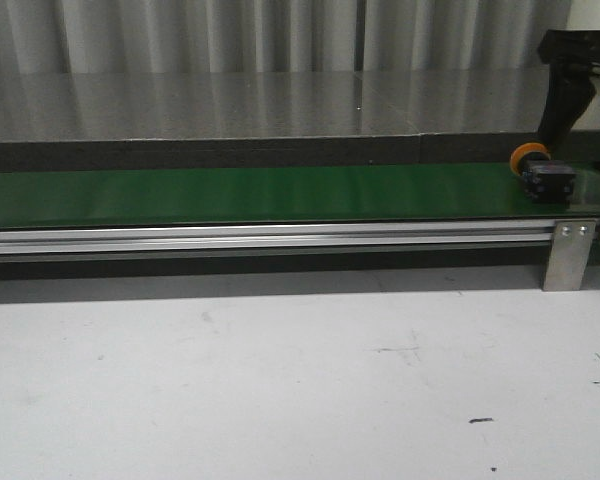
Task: Move button from left to right
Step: 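Lower the right gripper onto the switch at the belt end and grasp it, then lift the switch with the right gripper and move it over the green tray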
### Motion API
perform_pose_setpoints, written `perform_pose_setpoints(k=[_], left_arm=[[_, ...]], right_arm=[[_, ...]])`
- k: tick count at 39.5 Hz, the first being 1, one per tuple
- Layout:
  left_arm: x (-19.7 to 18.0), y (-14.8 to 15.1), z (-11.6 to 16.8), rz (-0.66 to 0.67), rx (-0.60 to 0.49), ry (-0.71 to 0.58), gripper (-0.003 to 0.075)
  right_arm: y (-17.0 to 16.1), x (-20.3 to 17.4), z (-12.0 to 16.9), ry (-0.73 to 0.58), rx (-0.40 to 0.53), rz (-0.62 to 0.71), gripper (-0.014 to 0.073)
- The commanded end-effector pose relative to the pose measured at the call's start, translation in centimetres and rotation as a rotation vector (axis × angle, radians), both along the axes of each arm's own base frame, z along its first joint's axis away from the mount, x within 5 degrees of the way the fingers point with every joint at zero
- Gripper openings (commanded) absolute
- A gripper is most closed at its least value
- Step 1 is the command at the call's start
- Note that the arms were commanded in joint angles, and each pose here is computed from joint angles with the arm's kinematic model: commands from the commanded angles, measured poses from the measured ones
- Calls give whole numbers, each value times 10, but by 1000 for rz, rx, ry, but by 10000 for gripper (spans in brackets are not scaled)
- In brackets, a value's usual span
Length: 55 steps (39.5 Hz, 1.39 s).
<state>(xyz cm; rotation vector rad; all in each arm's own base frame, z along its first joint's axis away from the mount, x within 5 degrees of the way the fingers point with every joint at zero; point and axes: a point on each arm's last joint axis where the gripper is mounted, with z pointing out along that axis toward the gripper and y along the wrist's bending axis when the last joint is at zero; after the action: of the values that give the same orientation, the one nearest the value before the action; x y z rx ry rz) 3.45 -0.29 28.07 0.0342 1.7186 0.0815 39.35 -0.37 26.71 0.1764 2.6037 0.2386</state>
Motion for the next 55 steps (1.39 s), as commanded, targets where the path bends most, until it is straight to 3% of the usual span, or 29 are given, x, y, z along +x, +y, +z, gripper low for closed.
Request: perform_pose_setpoints(k=[1,15,29,33,43,55], left_arm=[[0,0,15,2,-13,-98,-21],[0,0,15,2,-13,-98,-21],[0,0,15,2,-13,-98,-21],[0,0,15,2,-13,-98,-21],[0,0,15,2,-13,-98,-21],[0,0,15,2,-13,-98,-21]], right_arm=[[0,12,19,-54,14,13,615],[3,22,13,-61,44,33,596],[3,22,7,-25,47,41,229],[4,21,8,-25,43,50,174],[4,18,19,-49,34,68,171],[-18,2,61,-180,-32,21,171]])
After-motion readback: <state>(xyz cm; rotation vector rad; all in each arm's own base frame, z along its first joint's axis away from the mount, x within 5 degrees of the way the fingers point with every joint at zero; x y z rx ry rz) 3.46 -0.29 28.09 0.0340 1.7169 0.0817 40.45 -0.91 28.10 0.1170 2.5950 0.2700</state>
